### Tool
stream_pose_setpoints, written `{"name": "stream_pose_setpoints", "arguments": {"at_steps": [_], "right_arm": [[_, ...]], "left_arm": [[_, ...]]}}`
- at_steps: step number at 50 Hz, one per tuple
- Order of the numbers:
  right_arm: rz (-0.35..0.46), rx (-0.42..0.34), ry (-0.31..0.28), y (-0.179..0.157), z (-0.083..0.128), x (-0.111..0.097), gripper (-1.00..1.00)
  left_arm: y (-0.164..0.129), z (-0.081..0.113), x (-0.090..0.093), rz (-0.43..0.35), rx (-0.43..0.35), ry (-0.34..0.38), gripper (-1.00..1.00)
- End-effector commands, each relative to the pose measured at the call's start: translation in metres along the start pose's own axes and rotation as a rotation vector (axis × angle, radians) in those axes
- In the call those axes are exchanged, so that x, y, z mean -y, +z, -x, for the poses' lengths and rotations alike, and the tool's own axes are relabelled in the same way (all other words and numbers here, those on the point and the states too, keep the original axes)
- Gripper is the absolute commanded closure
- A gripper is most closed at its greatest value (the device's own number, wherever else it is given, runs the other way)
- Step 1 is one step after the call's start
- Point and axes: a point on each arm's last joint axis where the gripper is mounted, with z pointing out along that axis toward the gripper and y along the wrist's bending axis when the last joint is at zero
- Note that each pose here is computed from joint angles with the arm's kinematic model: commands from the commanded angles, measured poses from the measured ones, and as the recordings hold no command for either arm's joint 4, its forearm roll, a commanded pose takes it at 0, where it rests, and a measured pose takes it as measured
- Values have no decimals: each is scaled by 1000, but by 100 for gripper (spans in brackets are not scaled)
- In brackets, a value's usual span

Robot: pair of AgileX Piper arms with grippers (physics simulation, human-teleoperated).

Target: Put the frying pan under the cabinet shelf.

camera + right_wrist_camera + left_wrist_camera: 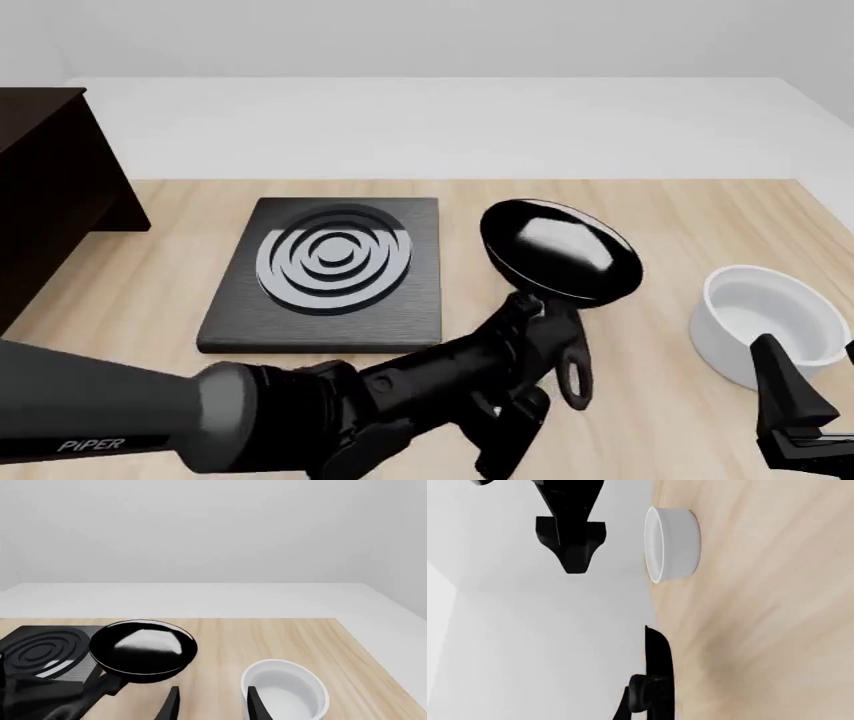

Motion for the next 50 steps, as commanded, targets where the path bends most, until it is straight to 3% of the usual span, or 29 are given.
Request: {"name": "stream_pose_setpoints", "arguments": {"at_steps": [1, 26, 35, 50], "right_arm": [[0, 0, 0, 0, 0, 0, -100], [0, 0, 0, 0, 0, 0, -100], [0, 0, 0, 0, 0, 0, -100], [0, 0, 0, 0, 0, 0, -100]], "left_arm": [[-22, -8, -29, 144, -18, 60, 100], [-72, -47, -25, 265, -152, 27, 100], [-92, -62, -13, 307, -219, 12, 100], [-133, -83, 10, 316, -340, -17, 100]]}}
